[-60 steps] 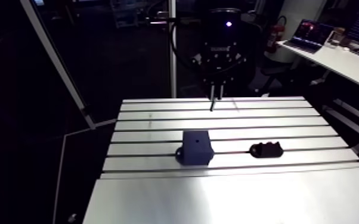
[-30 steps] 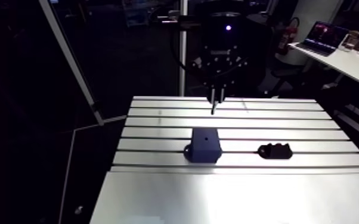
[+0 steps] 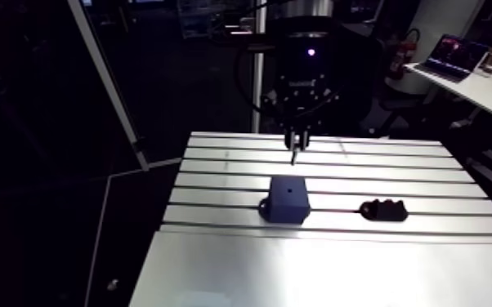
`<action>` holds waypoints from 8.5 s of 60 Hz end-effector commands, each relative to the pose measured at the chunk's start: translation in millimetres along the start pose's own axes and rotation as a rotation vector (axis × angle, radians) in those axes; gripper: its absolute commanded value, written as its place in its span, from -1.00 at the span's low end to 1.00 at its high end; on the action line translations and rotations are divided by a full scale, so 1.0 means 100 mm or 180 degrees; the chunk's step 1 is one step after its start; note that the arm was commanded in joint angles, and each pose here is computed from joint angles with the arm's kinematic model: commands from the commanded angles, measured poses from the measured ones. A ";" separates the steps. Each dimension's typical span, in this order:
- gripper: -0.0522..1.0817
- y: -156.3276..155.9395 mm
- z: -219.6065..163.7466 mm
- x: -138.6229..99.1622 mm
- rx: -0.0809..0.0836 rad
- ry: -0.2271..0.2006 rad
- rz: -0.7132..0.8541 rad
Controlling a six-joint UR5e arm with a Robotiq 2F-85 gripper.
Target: Pick up the M10 bolt and insert it into the hole until fully seated.
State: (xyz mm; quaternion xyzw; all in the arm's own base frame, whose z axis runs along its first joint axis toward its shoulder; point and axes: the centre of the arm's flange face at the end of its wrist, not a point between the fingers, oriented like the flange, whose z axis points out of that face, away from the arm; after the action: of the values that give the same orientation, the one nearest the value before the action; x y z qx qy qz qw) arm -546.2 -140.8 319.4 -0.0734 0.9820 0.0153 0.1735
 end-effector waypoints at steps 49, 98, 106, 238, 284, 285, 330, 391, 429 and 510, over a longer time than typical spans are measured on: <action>0.99 -0.01 0.37 0.06 0.0022 -0.0112 -0.0004; 0.99 0.01 0.46 0.11 0.0017 -0.0113 0.0000; 0.99 0.02 0.47 0.10 0.0019 -0.0118 0.0004; 0.99 0.04 0.57 0.19 0.0015 -0.0090 -0.0024; 0.99 0.01 0.56 0.13 0.0028 -0.0117 -0.0034; 0.99 0.01 0.56 0.13 0.0028 -0.0117 -0.0030; 0.99 0.00 0.63 0.16 0.0024 -0.0147 -0.0026; 0.99 0.03 0.70 0.16 0.0025 -0.0172 -0.0024; -0.90 0.00 0.83 0.16 0.0032 -0.0208 -0.0020; -0.89 0.50 -1.49 -0.60 -0.0017 0.0920 0.0298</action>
State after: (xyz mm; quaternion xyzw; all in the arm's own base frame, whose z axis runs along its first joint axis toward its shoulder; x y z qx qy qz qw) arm -550.0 -91.8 442.9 -0.0346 0.9974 0.0116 0.0616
